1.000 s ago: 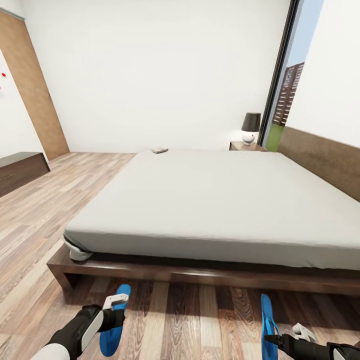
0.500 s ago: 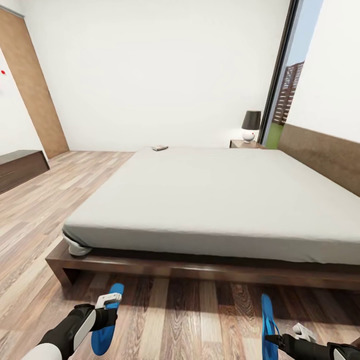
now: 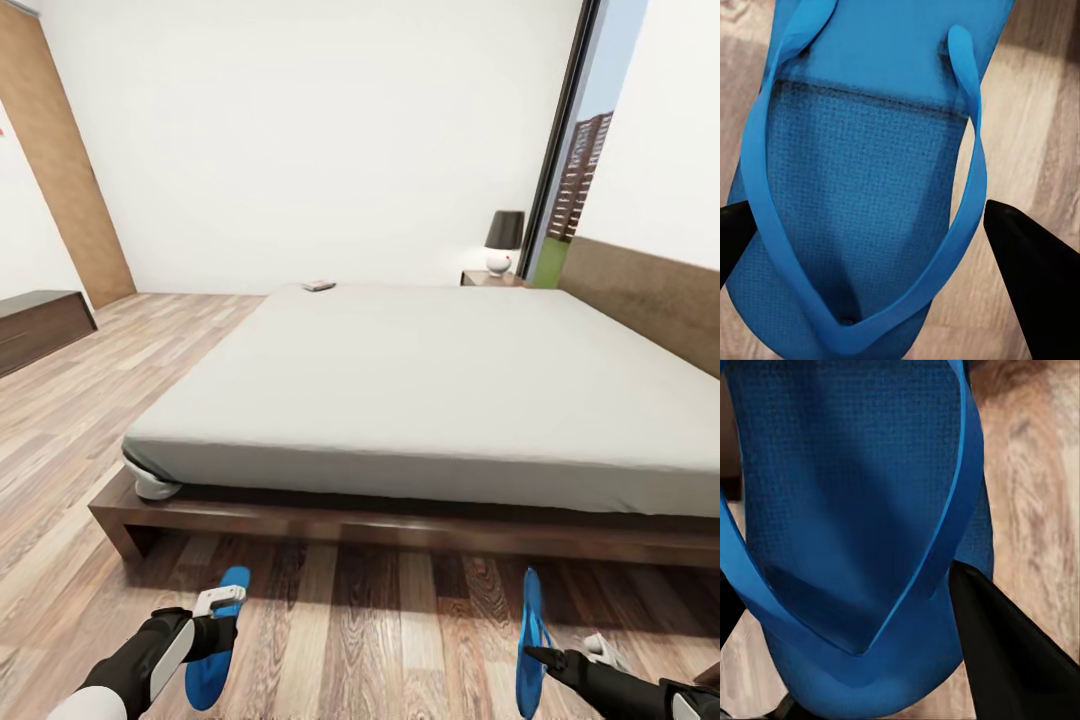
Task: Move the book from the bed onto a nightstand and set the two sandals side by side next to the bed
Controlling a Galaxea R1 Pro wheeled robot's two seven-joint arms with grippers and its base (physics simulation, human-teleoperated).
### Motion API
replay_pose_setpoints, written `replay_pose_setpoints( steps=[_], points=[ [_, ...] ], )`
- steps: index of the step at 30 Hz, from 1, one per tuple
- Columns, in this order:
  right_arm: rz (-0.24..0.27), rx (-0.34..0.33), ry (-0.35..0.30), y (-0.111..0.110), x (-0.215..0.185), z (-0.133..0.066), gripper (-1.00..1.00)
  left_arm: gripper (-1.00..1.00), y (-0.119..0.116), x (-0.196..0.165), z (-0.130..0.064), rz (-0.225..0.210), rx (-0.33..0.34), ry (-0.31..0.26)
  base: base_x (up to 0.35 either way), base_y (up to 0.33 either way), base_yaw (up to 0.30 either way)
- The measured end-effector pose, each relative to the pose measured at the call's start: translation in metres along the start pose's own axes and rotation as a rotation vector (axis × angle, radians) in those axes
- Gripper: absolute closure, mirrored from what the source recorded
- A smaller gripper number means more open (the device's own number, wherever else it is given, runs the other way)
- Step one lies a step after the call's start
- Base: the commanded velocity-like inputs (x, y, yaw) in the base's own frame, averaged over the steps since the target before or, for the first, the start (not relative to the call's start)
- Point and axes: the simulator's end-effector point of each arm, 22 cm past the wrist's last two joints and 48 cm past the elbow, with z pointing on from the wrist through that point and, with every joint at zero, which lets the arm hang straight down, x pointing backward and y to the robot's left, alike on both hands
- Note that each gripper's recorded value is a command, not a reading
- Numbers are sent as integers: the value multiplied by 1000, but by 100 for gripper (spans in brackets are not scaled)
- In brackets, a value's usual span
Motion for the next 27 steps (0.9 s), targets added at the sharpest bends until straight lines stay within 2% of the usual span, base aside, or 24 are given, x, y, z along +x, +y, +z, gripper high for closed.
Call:
replay_pose_setpoints(
  steps=[3, 5, 9, 16, 20, 27],
  points=[
    [17, -95, -6, 17, 0, 0, 100, 100, -4, 6, 5, -2, 6, 13, 0, 0, 0],
    [18, -105, -4, 18, 1, 1, 100, 100, -8, 10, 8, 0, 9, 22, 0, 0, 0],
    [13, -95, 6, 12, 7, 5, 100, 100, -8, 17, 14, 0, 9, 40, 0, 0, 0],
    [-34, -81, -12, 2, 10, 12, 100, 100, -18, 31, 25, 0, 19, 71, 0, 0, 0],
    [-1, -57, 8, -12, 27, 14, 100, 100, -18, 38, 31, -1, 19, 87, 0, 0, 0],
    [28, -38, 28, -24, 38, 17, 100, 100, -15, 50, 40, -7, 16, 112, 0, 0, 0]
  ],
)
